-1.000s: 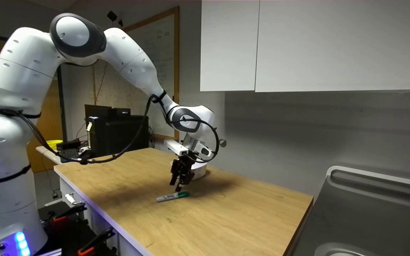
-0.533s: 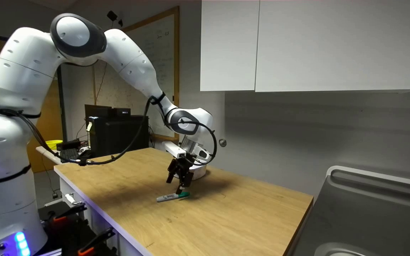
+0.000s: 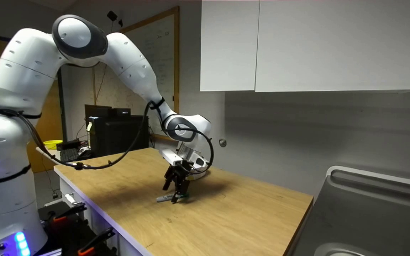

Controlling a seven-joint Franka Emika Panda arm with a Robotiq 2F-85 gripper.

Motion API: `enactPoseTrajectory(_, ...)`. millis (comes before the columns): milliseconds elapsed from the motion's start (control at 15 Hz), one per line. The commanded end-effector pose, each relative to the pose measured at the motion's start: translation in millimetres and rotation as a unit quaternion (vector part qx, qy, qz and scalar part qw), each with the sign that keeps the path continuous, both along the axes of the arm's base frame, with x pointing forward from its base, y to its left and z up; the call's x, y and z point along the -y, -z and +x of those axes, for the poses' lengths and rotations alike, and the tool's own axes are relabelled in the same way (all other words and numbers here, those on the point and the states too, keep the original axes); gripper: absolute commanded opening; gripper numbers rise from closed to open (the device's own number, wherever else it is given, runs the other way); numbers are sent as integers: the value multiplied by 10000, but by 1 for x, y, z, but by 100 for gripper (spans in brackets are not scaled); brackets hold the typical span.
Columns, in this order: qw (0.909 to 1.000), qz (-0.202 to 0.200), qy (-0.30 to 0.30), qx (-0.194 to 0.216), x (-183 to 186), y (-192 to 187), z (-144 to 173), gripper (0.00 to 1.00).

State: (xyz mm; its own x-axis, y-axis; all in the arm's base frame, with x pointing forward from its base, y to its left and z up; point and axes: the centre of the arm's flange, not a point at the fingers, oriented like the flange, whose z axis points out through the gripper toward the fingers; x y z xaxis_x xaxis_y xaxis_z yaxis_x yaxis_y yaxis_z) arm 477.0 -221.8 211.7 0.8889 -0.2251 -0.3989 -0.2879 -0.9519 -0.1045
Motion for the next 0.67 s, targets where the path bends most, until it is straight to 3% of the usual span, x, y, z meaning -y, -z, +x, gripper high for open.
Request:
enactPoseTrajectory(0, 10000, -56, -3, 2, -4, 6, -7, 71)
enactPoseTrajectory(600, 9999, -116, 20, 36, 0, -1, -7, 3)
